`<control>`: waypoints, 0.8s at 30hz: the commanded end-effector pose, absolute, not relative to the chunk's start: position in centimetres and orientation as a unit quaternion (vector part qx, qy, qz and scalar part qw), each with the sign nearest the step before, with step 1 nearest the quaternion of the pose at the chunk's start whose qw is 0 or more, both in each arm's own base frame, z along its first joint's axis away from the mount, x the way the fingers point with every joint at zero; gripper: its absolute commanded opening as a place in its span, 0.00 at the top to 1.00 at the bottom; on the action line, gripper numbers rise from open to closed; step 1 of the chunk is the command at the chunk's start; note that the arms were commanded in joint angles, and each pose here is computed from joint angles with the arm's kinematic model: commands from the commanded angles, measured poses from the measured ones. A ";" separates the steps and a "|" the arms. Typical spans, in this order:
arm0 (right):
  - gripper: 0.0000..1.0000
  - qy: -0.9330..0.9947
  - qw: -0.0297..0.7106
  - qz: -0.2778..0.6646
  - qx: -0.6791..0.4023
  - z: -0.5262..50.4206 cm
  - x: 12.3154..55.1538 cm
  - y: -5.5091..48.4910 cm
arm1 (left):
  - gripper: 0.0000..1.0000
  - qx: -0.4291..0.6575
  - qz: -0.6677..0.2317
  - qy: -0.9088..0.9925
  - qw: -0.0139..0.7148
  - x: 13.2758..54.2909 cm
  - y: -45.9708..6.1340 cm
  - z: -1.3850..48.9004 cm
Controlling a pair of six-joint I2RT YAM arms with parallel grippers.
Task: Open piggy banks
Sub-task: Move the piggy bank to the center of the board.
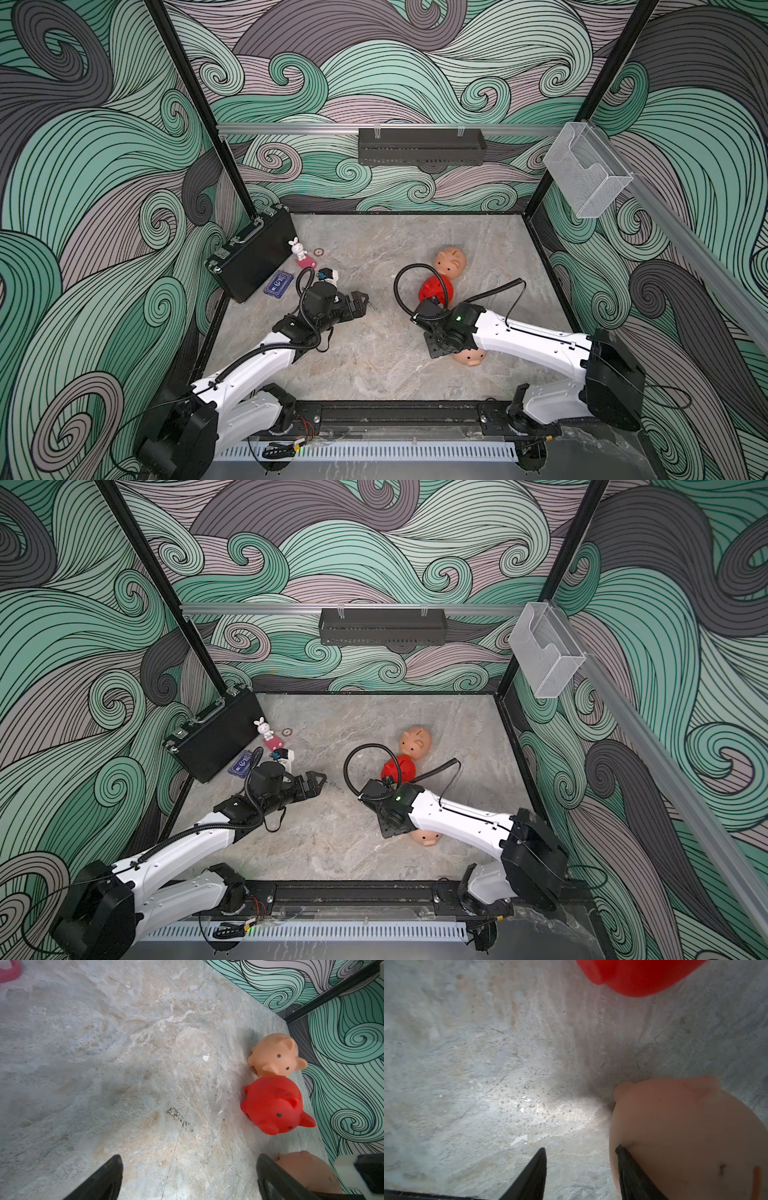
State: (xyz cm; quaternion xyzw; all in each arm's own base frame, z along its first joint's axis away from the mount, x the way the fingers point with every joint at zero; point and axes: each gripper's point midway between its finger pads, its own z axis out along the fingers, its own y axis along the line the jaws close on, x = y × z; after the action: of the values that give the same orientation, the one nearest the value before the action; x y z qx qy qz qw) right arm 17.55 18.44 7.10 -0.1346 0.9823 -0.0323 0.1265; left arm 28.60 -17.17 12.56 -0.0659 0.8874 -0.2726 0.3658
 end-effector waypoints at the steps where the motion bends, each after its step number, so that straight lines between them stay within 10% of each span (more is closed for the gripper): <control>1: 0.43 0.984 0.134 -0.064 -0.104 7.3 18.1 15.3 | 0.01 -0.029 -0.304 0.882 0.360 28.8 -19.0 13.9; 24: 0.35 0.939 0.247 0.222 0.083 13.6 27.1 14.0 | 0.01 0.134 -0.312 0.890 0.304 30.9 -30.3 15.8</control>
State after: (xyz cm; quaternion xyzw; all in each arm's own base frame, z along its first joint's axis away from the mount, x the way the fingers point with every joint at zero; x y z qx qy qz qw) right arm 25.33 12.59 13.12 0.0611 0.9554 0.1554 0.2434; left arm 30.38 -29.40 16.55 0.1264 0.8811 -0.3217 0.3228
